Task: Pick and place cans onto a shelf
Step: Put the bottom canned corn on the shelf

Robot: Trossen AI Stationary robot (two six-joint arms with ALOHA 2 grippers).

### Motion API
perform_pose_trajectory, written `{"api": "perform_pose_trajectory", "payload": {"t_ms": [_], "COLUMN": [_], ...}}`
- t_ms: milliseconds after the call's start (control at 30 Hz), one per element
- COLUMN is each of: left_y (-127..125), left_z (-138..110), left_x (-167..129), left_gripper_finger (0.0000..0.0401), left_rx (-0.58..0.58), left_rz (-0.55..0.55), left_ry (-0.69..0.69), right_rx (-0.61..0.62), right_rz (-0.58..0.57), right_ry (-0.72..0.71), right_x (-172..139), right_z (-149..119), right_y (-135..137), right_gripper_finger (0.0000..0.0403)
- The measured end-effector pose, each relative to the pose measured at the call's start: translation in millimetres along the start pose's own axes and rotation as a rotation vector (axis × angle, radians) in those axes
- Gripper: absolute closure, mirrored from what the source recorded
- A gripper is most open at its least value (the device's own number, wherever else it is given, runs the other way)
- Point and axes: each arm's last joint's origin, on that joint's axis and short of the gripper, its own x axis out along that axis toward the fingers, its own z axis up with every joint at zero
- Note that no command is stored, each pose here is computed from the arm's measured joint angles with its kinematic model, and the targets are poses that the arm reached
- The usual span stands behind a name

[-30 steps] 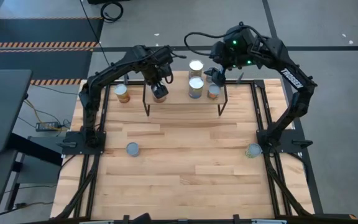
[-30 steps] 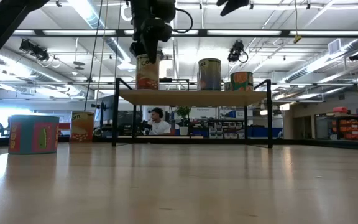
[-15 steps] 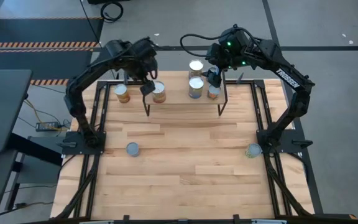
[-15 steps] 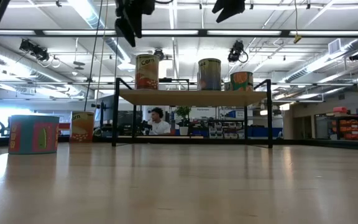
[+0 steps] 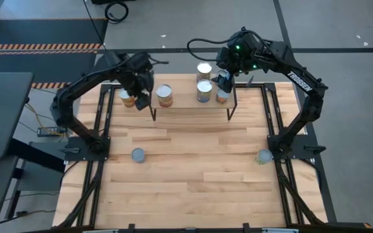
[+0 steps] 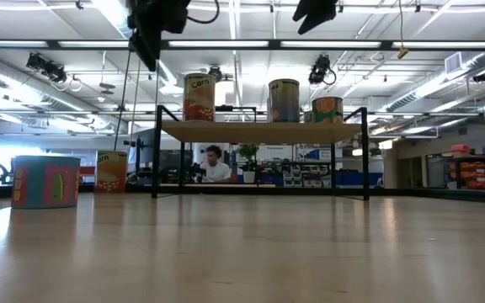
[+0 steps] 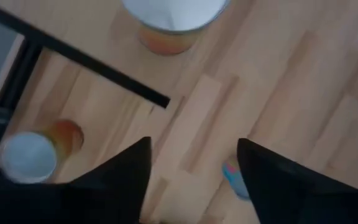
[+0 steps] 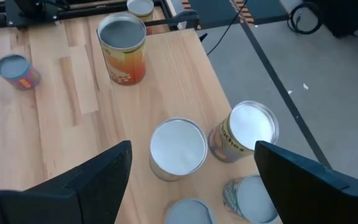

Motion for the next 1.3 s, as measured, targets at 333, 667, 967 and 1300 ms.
{"api": "perform_pose_trajectory", "payload": {"t_ms": [333, 667, 967, 1300], "left_y": [-6.6, -4.8, -8.1, 34.3], "left_z": [14.4, 41.3, 44.0, 49.9], "left_x": [51.2, 74.1, 68.3, 69.3], "left_gripper_finger": [0.0275, 0.0315, 0.0321, 0.034], "left_rx": [0.055, 0.057, 0.1, 0.087], "left_rz": [0.047, 0.079, 0.129, 0.393], "left_ry": [-0.123, -0.439, -0.498, -0.477], "right_rx": [-0.02, 0.007, 0.008, 0.026], "right_rz": [-0.006, -0.003, -0.001, -0.032], "right_ry": [-0.023, -0.008, 0.016, -0.032], "right_x": [0.0, -0.2, -0.2, -0.6], "right_z": [2.2, 0.7, -1.7, 1.5], "right_y": [-0.6, -0.3, -0.8, -10.4], "right_gripper_finger": [0.0057, 0.0057, 0.0057, 0.0057]}}
